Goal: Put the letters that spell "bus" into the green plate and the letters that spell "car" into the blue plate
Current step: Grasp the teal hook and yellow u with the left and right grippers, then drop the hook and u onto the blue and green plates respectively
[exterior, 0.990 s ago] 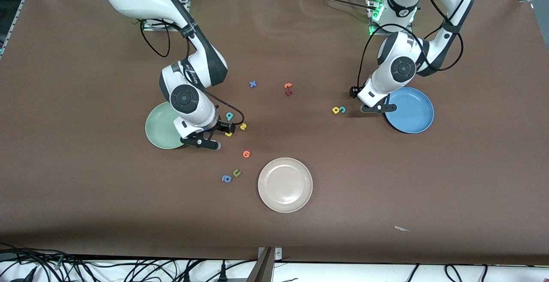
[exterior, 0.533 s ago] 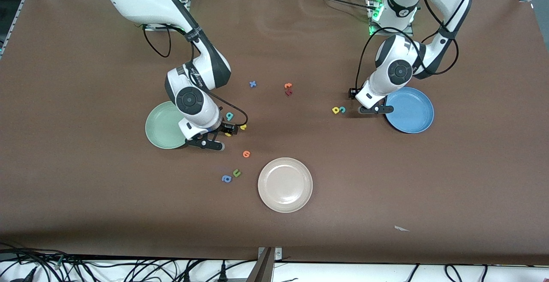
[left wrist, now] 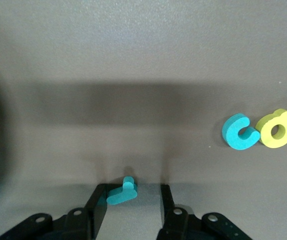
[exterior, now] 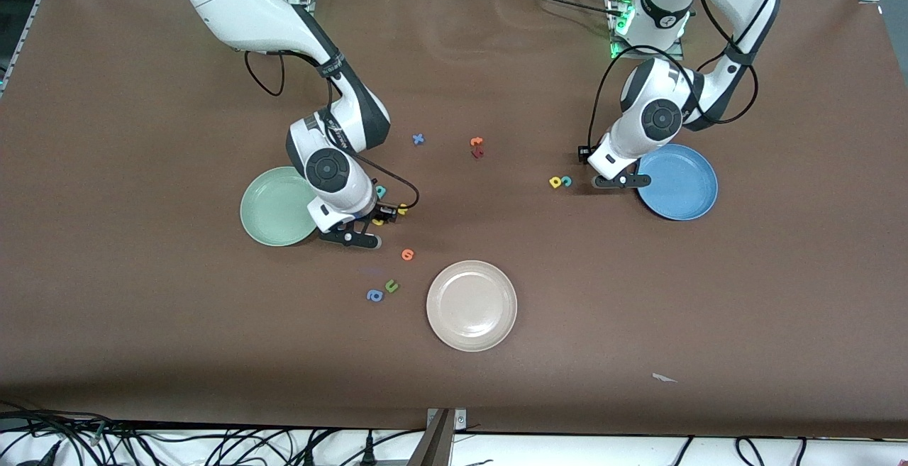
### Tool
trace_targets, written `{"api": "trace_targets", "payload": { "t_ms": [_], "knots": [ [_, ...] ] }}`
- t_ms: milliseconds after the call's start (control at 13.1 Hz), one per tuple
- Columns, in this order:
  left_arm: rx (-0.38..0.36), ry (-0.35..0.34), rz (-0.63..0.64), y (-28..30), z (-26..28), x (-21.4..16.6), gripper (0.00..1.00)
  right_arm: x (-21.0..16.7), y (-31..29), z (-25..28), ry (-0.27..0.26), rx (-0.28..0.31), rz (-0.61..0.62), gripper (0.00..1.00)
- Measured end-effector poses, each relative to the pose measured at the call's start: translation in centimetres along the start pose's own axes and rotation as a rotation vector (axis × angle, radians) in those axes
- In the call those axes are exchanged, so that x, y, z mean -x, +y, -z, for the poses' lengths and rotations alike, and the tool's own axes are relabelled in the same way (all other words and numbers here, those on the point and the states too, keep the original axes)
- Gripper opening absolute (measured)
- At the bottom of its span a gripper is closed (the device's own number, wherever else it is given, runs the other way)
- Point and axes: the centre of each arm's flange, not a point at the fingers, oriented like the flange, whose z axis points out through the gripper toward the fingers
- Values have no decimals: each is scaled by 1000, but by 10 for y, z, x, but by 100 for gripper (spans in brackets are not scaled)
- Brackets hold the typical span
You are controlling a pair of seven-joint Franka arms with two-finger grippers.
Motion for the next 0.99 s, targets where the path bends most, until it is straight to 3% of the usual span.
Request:
{"api": "trace_targets", "payload": {
  "t_ms": [76,304,381,457,533,685,990],
  "knots": [
    [0,0,0,0,0,0,50,-1,-1,-3,6,-5,0,61],
    [0,3,7,-3,2,-1,24,0,1,-11,2,-1,-2,55],
    [0,3,7,-3,2,-1,22,0,2,-13,1,1,-3,55],
    [0,3,7,-4,2,-2,16,-1,3,-13,1,2,-3,43],
    [0,3,7,-3,2,-2,14,-1,3,-12,2,2,-4,33],
    [0,4,7,-3,2,-2,13,-2,3,-12,3,1,-4,29],
    [3,34,7,-1,21,-8,12,-5,3,-6,15,-4,-7,29]
  ]
}}
